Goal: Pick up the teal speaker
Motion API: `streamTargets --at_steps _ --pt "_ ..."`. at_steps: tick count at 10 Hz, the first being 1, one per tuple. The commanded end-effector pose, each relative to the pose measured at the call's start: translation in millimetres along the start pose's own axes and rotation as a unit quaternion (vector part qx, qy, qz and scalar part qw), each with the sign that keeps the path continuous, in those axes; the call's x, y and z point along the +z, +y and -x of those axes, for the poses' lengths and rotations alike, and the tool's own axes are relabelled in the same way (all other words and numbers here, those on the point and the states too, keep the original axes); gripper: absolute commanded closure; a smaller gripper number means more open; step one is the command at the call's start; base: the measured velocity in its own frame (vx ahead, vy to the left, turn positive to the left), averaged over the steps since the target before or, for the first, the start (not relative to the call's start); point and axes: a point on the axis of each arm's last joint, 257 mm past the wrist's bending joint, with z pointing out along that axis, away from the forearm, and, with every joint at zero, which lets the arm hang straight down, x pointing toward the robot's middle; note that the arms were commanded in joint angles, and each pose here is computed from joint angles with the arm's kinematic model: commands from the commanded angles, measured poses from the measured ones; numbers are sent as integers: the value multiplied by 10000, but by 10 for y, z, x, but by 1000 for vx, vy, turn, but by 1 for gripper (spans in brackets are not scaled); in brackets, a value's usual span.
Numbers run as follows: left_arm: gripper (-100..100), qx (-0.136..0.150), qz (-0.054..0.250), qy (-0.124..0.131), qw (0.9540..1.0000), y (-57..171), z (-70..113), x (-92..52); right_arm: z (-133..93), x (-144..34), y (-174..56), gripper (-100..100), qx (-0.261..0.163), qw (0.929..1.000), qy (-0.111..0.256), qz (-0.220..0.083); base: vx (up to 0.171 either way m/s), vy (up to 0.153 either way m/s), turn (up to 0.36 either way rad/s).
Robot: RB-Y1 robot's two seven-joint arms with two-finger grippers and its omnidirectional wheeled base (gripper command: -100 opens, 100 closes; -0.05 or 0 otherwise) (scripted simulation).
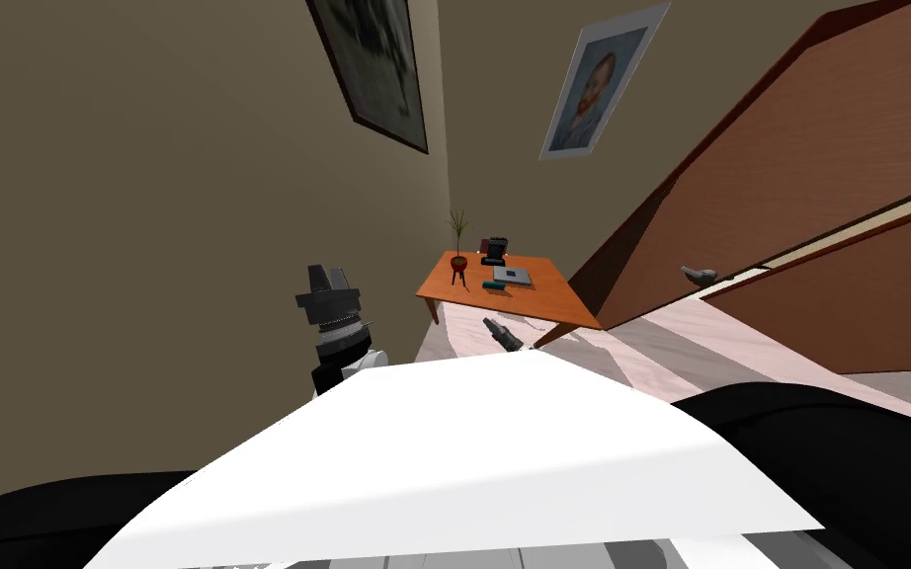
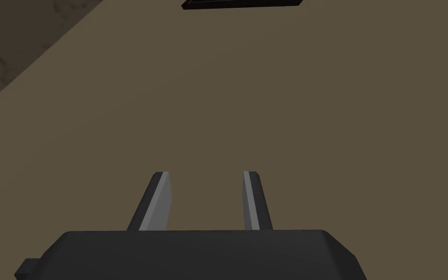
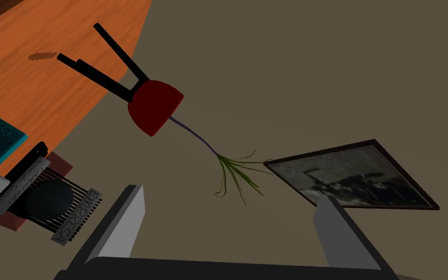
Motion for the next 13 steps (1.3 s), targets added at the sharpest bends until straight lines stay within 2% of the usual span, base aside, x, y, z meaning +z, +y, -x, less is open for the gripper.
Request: streamTargets --at_steps 1,2,3,4,5,6,7,9,10,12,13 --pt "0 0 0 0 10000 0 0 0 -353 -157 -195 -100 -99 9984 510 -224 -62 -24 222" --pt "0 -1 -1 0 10000 0 0 0 -371 -175 -237 -100 -95 9982 530 -269 -53 -26 94" --pt "0 0 0 0 10000 0 0 0 -652 -361 -403 -100 -161 9943 953 -452 -64 -28 177" --pt "0 0 0 0 10000 0 0 0 -668 -394 -450 -100 -177 9936 997 -499 -49 -26 123" --pt "0 0 0 0 10000 0 0 0 -898 -565 -534 -100 -248 9884 1376 -587 -42 -24 190" --pt "0 0 0 0 10000 0 0 0 -943 -654 -661 -100 -265 9862 1467 -725 -37 -29 105" --pt "0 0 0 0 10000 0 0 0 -1150 -863 -755 -100 -347 9786 1858 -817 -47 -32 220" --pt "0 1 0 0 10000 0 0 0 -1186 -951 -868 -100 -356 9759 1932 -946 -26 -30 64" --pt "0 1 1 0 10000 0 0 0 -1371 -1219 -1001 -100 -454 9650 2348 -1076 -24 -22 230" --pt "0 1 0 0 10000 0 0 0 -1391 -1279 -1071 -100 -454 9630 2388 -1161 -17 -24 58" --pt "0 1 1 0 10000 0 1 0 -1536 -1559 -1194 -100 -555 9503 2787 -1276 -19 -18 209"
